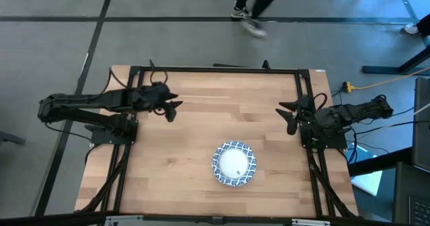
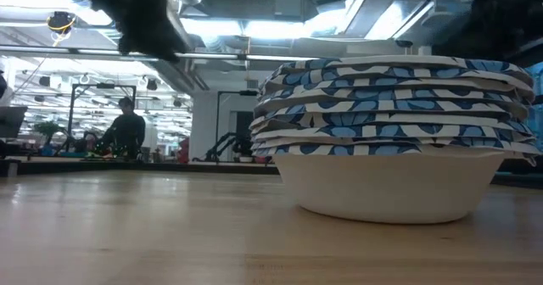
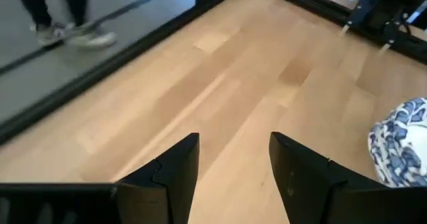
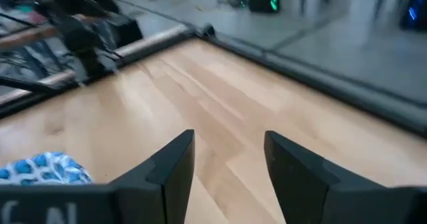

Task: Nest bowls inside each other
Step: Return to Home Position

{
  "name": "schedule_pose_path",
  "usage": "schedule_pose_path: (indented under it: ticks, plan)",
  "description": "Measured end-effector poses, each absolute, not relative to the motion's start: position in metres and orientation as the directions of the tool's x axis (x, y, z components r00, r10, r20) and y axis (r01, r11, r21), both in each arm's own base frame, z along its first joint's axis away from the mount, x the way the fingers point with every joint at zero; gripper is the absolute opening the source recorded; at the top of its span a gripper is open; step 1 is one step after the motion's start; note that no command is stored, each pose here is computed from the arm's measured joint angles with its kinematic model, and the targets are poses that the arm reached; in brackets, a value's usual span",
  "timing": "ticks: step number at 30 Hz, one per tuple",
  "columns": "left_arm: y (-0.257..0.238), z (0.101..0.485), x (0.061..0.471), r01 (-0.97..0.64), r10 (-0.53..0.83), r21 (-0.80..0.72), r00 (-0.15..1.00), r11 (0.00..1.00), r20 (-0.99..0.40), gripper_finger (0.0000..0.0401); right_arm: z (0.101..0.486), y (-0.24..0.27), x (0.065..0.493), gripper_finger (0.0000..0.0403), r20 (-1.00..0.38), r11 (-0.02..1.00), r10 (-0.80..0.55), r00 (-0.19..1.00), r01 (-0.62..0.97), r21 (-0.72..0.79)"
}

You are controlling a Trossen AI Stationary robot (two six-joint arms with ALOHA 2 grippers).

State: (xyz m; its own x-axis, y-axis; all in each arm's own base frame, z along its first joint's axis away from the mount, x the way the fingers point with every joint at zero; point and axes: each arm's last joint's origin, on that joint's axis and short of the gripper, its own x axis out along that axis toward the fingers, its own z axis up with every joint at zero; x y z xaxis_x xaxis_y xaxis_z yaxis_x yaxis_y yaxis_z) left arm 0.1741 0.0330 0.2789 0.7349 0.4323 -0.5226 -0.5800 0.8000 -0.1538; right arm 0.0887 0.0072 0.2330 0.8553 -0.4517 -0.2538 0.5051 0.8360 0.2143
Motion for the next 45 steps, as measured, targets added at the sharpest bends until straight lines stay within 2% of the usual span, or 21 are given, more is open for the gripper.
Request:
schedule_pose_path:
  ticks: [3,7,14,23,34,39,45]
  plan:
    - [0.031,0.272,0.162,-0.590,0.423,-0.191,0.735,0.784,-0.530,0.0177,0.225,0.004,0.086,0.0182,-0.322,0.791,-0.467,0.823,0.552,0.264]
    - [0.028,0.263,0.152,-0.599,0.364,-0.237,0.705,0.765,-0.609,0.0177,0.219,0.003,0.084,0.0182,-0.400,0.760,-0.413,0.818,0.552,0.343]
    - [0.027,0.249,0.143,-0.666,0.357,-0.171,0.577,0.726,-0.735,0.0177,0.215,0.001,0.083,0.0182,-0.452,0.756,-0.380,0.807,0.552,0.352]
    - [0.027,0.245,0.140,-0.674,0.377,-0.157,0.574,0.722,-0.727,0.0176,0.207,-0.001,0.079,0.0182,-0.549,0.737,-0.330,0.768,0.573,0.359]
    - [0.026,0.205,0.134,-0.682,0.374,-0.233,0.617,0.693,-0.693,0.0176,0.205,-0.004,0.078,0.0182,-0.566,0.689,-0.355,0.744,0.618,0.380]
    - [0.025,0.191,0.129,-0.691,0.374,-0.259,0.624,0.675,-0.686,0.0176,0.187,-0.004,0.081,0.0182,-0.590,0.673,-0.356,0.725,0.637,0.377]
    - [0.025,0.190,0.128,-0.673,0.380,-0.295,0.665,0.678,-0.643,0.0176,0.164,-0.002,0.090,0.0182,-0.565,0.649,-0.327,0.758,0.614,0.449]
